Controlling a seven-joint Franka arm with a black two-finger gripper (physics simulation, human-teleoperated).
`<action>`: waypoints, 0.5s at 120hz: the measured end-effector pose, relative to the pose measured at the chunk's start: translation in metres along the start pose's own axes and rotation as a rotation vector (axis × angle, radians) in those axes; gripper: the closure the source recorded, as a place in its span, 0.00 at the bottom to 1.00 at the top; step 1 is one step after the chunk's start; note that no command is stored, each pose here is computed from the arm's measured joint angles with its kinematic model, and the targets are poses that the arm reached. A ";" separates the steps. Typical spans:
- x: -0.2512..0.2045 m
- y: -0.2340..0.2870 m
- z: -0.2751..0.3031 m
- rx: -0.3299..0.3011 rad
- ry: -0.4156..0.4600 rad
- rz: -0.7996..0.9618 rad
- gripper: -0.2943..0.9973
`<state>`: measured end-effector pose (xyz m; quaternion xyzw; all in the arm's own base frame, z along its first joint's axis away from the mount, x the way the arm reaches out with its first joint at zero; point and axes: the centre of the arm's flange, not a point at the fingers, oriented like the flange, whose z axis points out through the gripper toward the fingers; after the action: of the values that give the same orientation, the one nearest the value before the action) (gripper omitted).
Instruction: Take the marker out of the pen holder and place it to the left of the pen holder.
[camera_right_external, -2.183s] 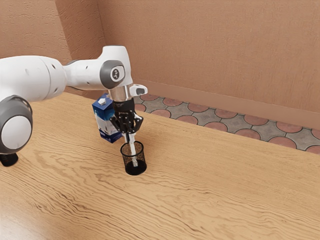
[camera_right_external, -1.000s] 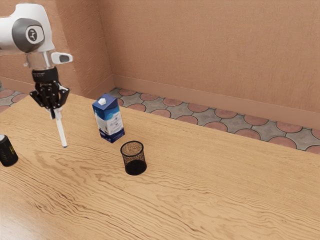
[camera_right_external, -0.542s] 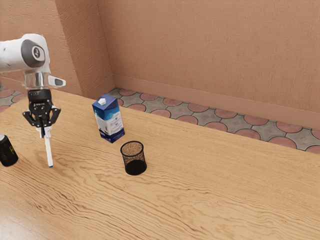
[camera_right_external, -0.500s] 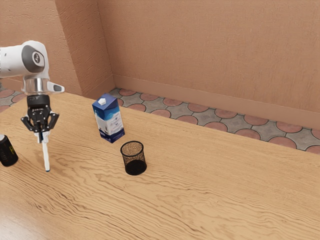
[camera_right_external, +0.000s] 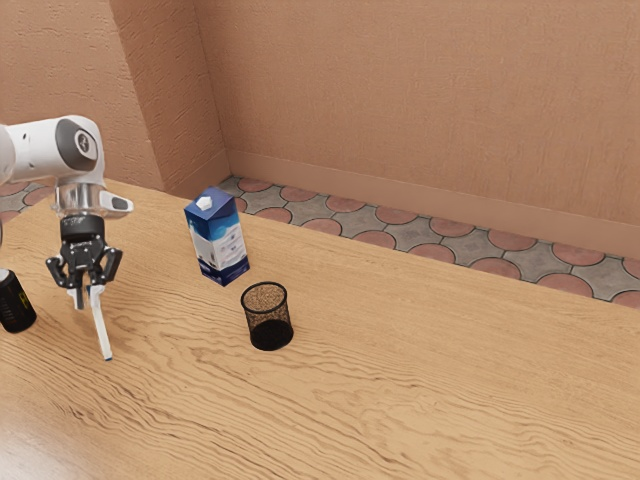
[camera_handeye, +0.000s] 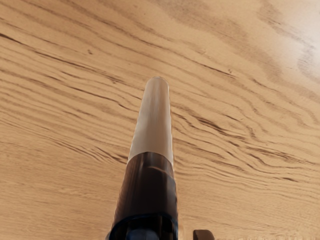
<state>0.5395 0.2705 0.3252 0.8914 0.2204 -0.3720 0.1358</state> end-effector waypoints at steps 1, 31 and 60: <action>0.000 0.000 0.000 -0.001 -0.001 0.001 0.68; -0.064 0.069 -0.043 0.065 0.160 0.113 0.37; -0.228 0.278 -0.069 0.355 0.603 0.516 0.27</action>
<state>0.5754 -0.0083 0.5595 0.9956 -0.0470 -0.0811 -0.0014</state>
